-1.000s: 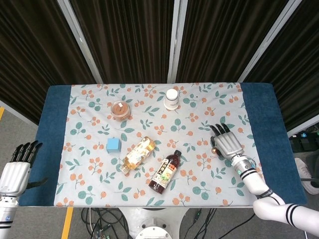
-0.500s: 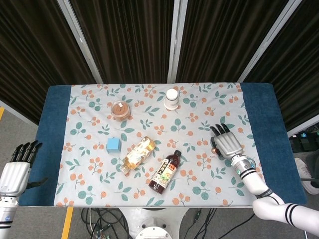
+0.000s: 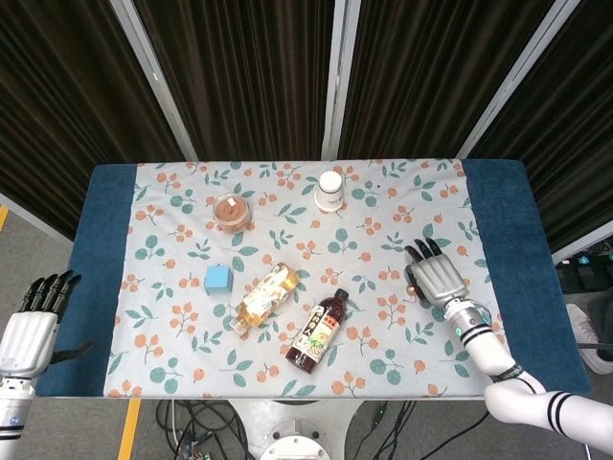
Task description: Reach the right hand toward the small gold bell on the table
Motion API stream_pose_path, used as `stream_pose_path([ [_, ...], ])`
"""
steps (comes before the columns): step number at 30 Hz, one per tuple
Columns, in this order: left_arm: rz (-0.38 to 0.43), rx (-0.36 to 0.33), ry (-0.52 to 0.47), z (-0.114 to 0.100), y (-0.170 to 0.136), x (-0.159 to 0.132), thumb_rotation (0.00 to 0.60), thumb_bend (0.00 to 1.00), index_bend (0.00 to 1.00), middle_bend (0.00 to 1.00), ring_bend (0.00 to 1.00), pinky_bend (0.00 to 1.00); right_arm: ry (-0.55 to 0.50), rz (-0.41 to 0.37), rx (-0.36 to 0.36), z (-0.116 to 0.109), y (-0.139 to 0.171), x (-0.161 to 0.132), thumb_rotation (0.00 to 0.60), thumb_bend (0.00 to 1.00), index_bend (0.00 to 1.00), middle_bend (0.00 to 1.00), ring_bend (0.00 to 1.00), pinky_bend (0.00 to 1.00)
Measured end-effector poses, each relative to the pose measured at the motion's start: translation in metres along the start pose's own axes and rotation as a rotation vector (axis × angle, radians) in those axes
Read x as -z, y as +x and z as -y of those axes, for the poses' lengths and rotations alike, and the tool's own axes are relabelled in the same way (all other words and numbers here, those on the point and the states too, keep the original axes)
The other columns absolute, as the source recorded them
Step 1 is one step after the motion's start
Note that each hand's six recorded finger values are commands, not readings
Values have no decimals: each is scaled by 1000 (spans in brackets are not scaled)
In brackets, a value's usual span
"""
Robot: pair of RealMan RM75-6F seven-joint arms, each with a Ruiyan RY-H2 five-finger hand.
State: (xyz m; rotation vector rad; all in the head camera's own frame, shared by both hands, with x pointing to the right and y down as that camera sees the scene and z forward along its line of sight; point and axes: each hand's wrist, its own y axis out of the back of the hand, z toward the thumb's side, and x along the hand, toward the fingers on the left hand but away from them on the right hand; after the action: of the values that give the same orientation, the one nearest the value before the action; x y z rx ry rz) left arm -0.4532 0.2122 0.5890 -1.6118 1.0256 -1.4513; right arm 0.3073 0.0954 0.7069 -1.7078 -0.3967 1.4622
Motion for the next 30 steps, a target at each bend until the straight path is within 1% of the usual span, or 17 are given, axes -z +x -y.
stream_pose_path([
  [10,4,0,-15,0,-1,0,600,0,62,29,0,38,-13,8,45,-8,9,6,600,392,687,180,0,0],
  [15,6,1,-19,0,0,-1,600,0,62,29,0,38,-12,6,89,-19,18,9,600,401,699,186,0,0],
  [21,9,1,-19,0,1,-2,600,0,62,29,0,38,-20,-48,146,-35,33,-2,600,414,728,196,0,0],
  [23,10,1,-19,0,0,-3,600,0,62,29,0,38,12,-47,183,-41,36,-1,600,418,738,206,0,0],
  [26,8,1,-17,0,0,-2,600,0,62,29,0,38,95,-3,235,-47,37,9,600,422,744,210,0,0],
  [28,5,0,-18,0,0,-1,600,0,62,29,0,38,129,11,242,-48,38,11,600,425,751,210,0,0],
  [30,5,2,-19,0,0,-2,600,0,62,29,0,38,134,8,238,-46,38,10,600,426,759,211,0,0],
])
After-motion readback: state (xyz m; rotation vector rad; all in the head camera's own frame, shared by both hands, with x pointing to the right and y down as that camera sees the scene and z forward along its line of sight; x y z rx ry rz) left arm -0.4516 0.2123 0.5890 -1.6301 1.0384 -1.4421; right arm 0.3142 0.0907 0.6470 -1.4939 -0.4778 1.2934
